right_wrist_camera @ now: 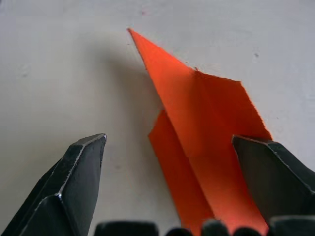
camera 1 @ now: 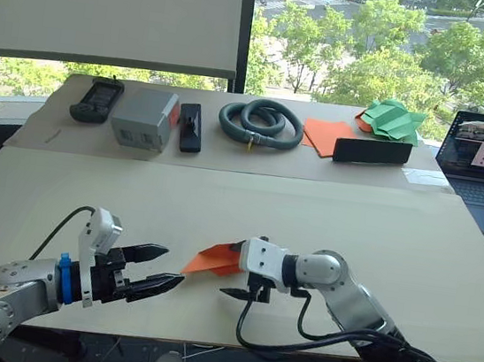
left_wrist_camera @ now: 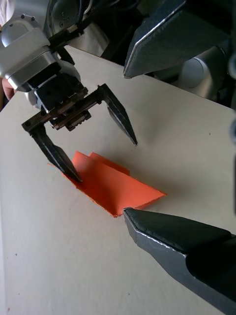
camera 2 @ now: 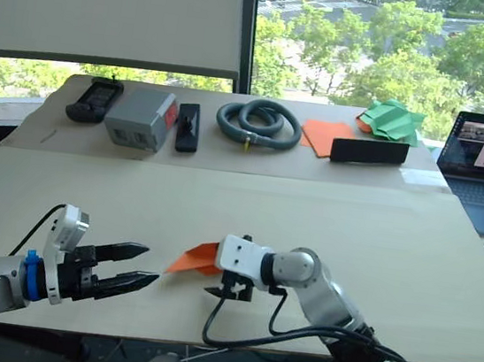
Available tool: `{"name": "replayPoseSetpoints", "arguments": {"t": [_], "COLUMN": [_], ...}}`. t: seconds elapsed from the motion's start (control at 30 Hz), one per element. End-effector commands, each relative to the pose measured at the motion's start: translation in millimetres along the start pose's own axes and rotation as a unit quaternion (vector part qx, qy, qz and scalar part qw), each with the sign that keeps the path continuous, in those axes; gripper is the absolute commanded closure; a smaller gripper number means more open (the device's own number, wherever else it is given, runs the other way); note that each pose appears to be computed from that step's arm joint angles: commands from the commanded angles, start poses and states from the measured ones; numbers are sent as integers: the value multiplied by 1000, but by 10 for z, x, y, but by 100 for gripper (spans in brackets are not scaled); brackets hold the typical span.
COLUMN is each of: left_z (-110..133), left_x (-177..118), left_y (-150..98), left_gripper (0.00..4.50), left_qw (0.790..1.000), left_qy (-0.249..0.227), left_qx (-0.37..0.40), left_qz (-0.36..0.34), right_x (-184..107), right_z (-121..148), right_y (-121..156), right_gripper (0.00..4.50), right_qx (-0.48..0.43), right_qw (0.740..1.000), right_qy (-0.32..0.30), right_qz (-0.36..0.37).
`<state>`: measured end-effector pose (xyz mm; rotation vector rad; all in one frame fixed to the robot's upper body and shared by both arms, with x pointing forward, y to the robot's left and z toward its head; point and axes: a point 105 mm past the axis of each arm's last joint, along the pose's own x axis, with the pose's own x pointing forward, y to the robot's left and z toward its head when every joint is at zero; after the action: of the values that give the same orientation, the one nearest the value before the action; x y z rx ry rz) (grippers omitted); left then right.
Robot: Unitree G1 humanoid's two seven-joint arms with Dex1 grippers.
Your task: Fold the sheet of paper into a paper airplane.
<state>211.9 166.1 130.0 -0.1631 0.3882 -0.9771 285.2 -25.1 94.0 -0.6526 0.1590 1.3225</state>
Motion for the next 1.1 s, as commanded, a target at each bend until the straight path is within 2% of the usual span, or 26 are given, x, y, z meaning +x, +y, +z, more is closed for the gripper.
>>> {"name": "replayPoseSetpoints", "arguments": {"t": [0.03,0.13,0.3,0.57,0.8,0.97,1.1], "left_z": [30,34,38,38,26,35,36], "left_x": [28,41,56,60,76,83,87], "left_y": [-78,-81,-68,-77,-77,-98,-112], "left_gripper": [2,2,2,2,2,0,0], "left_qw": [1000,1000,1000,1000,999,999,999], "left_qy": [-4,-7,-7,-6,-5,-7,-10], "left_qx": [23,22,25,26,29,30,30], "left_qz": [-11,-13,-13,-16,-15,-17,-17], "right_x": [-50,-29,-40,-111,-102,-63,-33], "right_z": [99,147,149,245,110,10,-76], "right_y": [-227,-309,-341,-353,-367,-369,-369], "right_gripper": [0,0,0,0,0,153,294], "right_qx": [101,170,190,146,51,29,7], "right_qw": [995,985,981,989,998,998,998], "right_qy": [-19,-25,-17,-22,28,47,65], "right_qz": [-21,-24,-29,-27,-25,-23,-21]}}
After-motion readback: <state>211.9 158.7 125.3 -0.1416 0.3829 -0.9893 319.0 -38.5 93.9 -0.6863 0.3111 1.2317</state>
